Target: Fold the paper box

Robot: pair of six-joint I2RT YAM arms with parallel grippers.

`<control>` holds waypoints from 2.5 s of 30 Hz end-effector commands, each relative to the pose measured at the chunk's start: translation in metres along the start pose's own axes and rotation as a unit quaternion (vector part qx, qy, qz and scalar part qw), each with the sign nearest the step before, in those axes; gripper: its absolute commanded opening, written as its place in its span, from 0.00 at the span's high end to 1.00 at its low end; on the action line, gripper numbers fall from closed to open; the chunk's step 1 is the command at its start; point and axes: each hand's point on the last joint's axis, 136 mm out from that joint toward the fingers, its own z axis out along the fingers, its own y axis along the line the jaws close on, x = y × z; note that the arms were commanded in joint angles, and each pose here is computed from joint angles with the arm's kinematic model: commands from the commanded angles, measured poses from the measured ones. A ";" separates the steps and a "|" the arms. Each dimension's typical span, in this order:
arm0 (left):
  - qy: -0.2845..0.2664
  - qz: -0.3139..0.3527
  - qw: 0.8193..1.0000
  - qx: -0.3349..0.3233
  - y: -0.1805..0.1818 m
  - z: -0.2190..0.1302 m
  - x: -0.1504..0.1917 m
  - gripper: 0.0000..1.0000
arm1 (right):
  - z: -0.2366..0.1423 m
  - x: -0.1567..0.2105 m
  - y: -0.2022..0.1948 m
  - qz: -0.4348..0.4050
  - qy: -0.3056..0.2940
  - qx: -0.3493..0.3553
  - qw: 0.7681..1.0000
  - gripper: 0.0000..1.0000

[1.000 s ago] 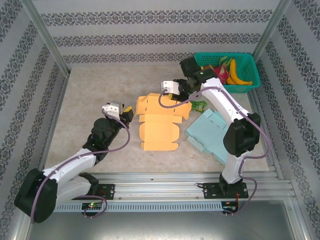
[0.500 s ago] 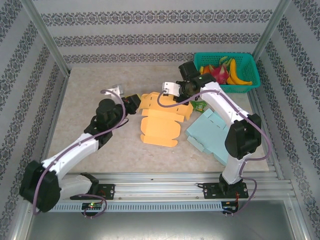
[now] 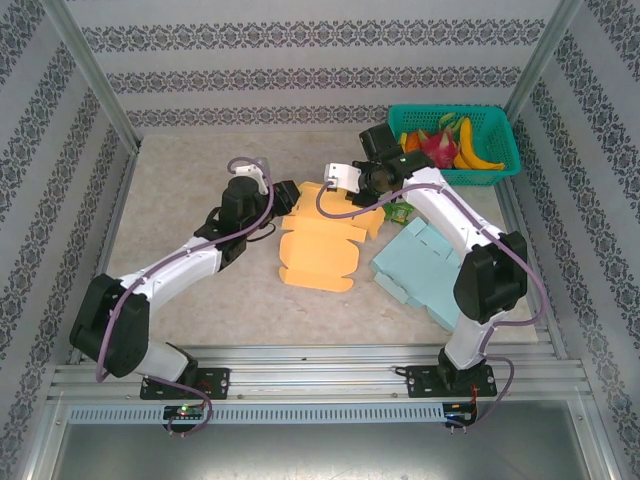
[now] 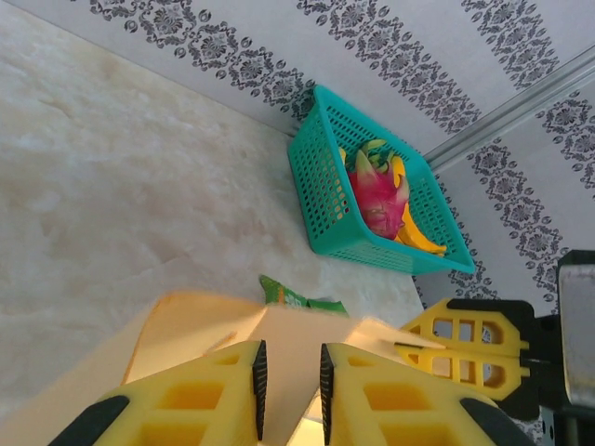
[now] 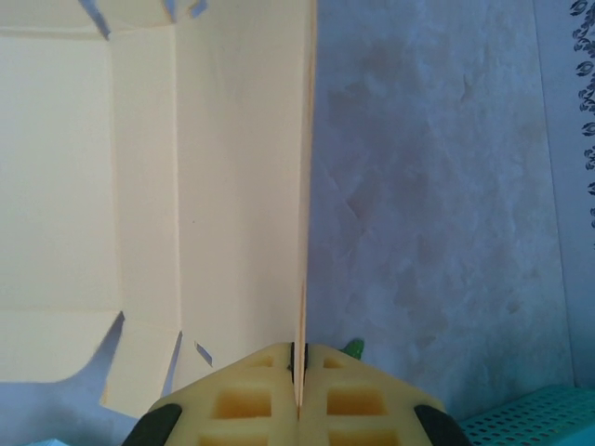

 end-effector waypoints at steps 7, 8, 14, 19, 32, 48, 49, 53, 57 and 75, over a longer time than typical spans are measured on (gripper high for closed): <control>0.028 -0.005 0.997 0.066 -0.030 0.015 0.009 0.76 | -0.004 -0.019 0.011 -0.013 -0.030 -0.006 0.999 1.00; 0.036 -0.007 0.996 0.076 -0.035 0.017 0.012 0.76 | -0.003 -0.019 0.011 -0.013 -0.028 -0.005 0.999 1.00; 0.038 -0.016 0.997 0.071 -0.032 0.024 0.025 0.76 | 0.000 -0.018 0.012 -0.012 -0.029 0.001 0.999 1.00; 0.040 -0.023 0.998 0.036 -0.007 0.023 0.028 0.76 | 0.003 -0.020 0.014 -0.040 -0.030 0.019 0.999 1.00; 0.002 0.044 0.999 -0.018 0.048 -0.048 0.017 0.63 | 0.005 -0.023 0.006 -0.095 -0.044 0.102 0.989 1.00; -0.082 0.158 0.976 -0.125 0.110 -0.100 0.026 0.52 | 0.018 -0.040 0.031 -0.197 -0.044 0.152 0.968 1.00; -0.080 0.160 0.977 -0.120 0.110 -0.097 0.029 0.52 | 0.020 -0.041 0.033 -0.202 -0.043 0.152 0.966 1.00; -0.073 0.154 0.979 -0.113 0.117 -0.092 0.040 0.52 | 0.024 -0.041 0.035 -0.196 -0.039 0.145 0.969 1.00; -0.054 0.137 0.980 -0.132 0.135 -0.089 0.056 0.58 | 0.027 -0.035 0.026 -0.170 -0.020 0.143 0.975 1.00; 0.004 0.192 0.977 0.090 0.029 -0.056 0.087 0.62 | 0.046 -0.025 0.011 -0.094 -0.020 0.115 0.989 1.00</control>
